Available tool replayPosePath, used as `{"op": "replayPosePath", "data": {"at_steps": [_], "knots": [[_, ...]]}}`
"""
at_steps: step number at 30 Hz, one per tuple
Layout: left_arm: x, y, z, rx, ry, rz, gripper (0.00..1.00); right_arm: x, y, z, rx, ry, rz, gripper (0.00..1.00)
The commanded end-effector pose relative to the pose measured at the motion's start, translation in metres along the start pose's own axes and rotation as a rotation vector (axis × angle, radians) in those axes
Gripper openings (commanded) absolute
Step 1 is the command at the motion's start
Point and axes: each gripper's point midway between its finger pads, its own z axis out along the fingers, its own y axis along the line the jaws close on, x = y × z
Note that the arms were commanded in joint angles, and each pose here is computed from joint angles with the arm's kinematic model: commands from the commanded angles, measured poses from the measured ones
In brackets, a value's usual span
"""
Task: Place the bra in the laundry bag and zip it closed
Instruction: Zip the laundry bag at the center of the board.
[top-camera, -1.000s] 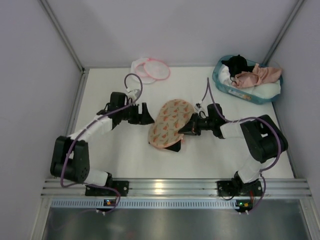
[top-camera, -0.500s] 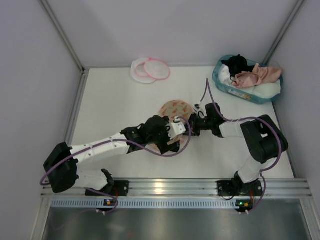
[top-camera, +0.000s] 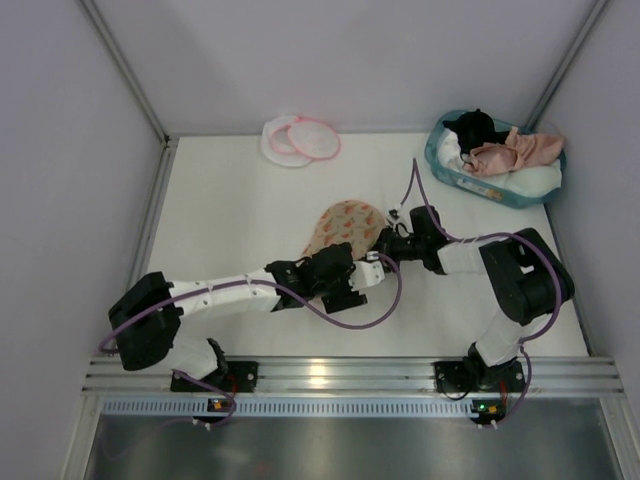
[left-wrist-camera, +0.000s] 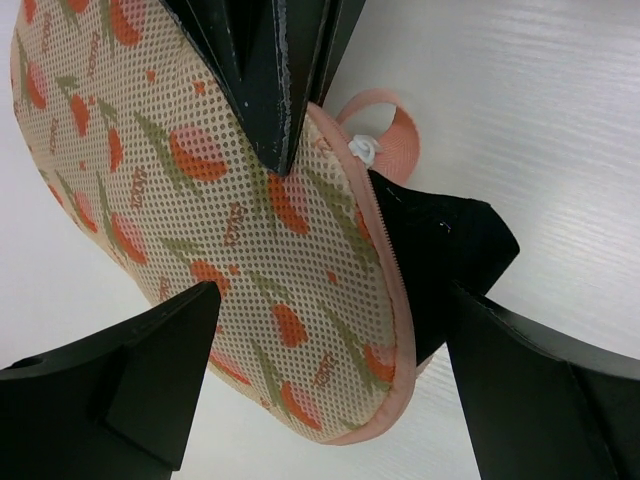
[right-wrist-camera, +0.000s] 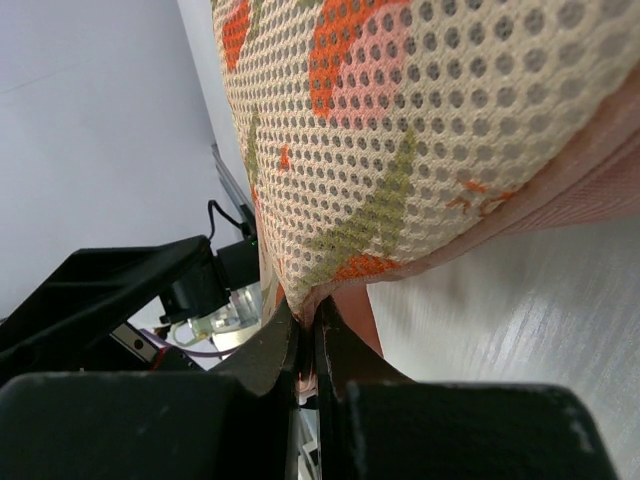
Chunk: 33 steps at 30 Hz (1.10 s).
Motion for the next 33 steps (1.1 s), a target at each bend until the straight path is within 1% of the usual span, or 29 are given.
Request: {"op": "replayPosePath", "data": {"at_steps": [1,7,9,12,19,20,21,23,26,29,30,31,33], "knots": [[-0.016,0.023,0.003,-0.109,-0.036,-0.004,0.97,0.003,0.015,0.003,-0.040,0.033,-0.031,0.00],[-0.026,0.038,-0.005,-0.178,-0.083,-0.005,0.97,0.007,0.009,0.002,-0.015,0.046,-0.062,0.00],[-0.031,0.040,-0.012,-0.176,-0.100,-0.005,0.97,0.006,0.006,0.001,-0.004,0.043,-0.072,0.00],[-0.029,0.035,-0.017,-0.151,-0.107,0.017,0.97,0.005,0.005,0.001,-0.001,0.042,-0.077,0.00],[-0.007,0.042,-0.003,-0.218,-0.039,0.070,0.97,0.008,0.014,0.002,-0.044,0.067,-0.068,0.00],[-0.008,0.045,0.001,-0.239,-0.045,0.076,0.97,0.009,0.015,0.001,-0.050,0.074,-0.058,0.00],[-0.001,0.044,0.004,-0.243,-0.032,0.103,0.97,0.010,0.016,0.001,-0.054,0.079,-0.050,0.00],[-0.004,0.046,0.008,-0.264,-0.055,0.122,0.97,0.011,0.018,0.001,-0.064,0.089,-0.037,0.00],[-0.001,0.050,0.013,-0.290,-0.049,0.158,0.98,0.013,0.018,0.003,-0.073,0.106,-0.019,0.00],[-0.004,0.060,0.015,-0.358,-0.060,0.213,0.98,0.015,0.014,0.005,-0.068,0.125,-0.014,0.00],[-0.013,0.068,0.014,-0.399,-0.090,0.251,0.98,0.018,0.011,0.007,-0.062,0.137,-0.005,0.00],[-0.014,0.072,0.013,-0.430,-0.099,0.274,0.98,0.019,0.009,0.007,-0.058,0.143,-0.002,0.00],[-0.007,0.072,0.016,-0.449,-0.087,0.353,0.98,0.022,0.006,0.010,-0.053,0.167,0.006,0.00]]}}
